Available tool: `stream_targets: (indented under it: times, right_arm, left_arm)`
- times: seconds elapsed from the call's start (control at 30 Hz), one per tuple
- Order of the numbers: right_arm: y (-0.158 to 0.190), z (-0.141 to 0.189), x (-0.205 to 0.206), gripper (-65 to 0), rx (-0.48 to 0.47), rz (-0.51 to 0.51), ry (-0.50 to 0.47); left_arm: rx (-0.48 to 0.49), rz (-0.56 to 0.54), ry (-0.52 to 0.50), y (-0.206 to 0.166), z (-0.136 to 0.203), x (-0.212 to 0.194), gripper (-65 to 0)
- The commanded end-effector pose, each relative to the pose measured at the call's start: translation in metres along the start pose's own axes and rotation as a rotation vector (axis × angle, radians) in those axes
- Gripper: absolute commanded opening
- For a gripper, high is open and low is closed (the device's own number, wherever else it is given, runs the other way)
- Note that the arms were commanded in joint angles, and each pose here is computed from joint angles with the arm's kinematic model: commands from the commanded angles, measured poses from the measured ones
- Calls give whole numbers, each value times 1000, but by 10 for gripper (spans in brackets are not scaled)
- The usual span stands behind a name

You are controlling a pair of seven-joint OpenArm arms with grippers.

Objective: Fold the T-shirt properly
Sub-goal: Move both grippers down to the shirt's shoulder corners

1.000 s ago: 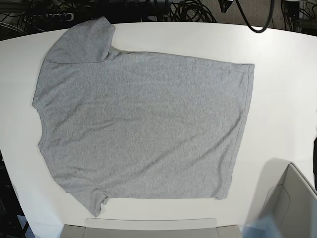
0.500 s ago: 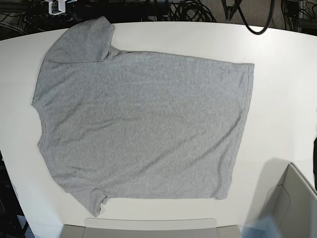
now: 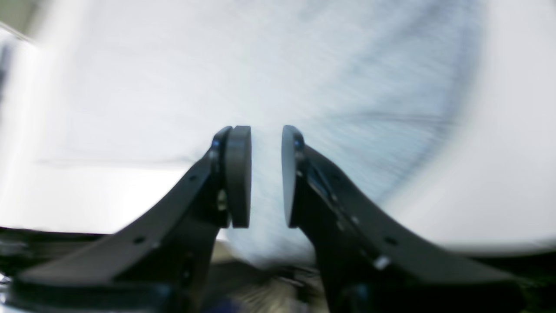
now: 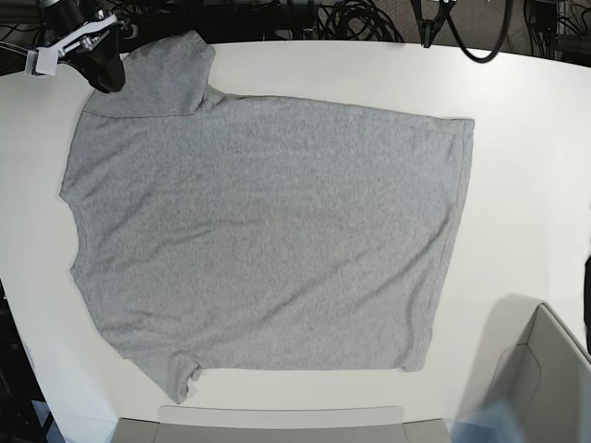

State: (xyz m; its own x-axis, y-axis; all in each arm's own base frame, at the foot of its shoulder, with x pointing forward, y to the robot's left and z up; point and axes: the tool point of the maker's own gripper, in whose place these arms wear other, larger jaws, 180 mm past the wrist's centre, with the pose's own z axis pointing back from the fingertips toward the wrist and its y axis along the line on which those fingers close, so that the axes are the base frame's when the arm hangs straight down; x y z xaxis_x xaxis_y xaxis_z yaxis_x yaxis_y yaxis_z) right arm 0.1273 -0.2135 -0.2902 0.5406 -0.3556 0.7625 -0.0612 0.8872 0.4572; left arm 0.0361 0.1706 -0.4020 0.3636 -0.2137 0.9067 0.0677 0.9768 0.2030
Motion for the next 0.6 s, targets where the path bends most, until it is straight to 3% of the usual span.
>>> stream_targets:
  times: [0.0, 0.07, 0.17, 0.33, 0.57]
  right_arm:
    - [3, 2, 11, -529, 22, -5, -35]
    - [4, -1, 20, -529, 62, 10, -47]
    - [0, -4, 24, -529, 73, 68, -28]
    - [-51, 6, 24, -529, -81, 84, 19]
    - [-93, 17, -5, -531, -148, -6, 63]
  left_arm:
    - [0, -11, -46, 3, 2, 13, -610]
    - [3, -12, -80, 4, -2, 25, -566]
    - [2, -14, -79, 5, -8, 33, -553]
    - [-51, -75, -76, 16, -24, 39, -553]
    - [-71, -112, -99, 23, -35, 44, -553]
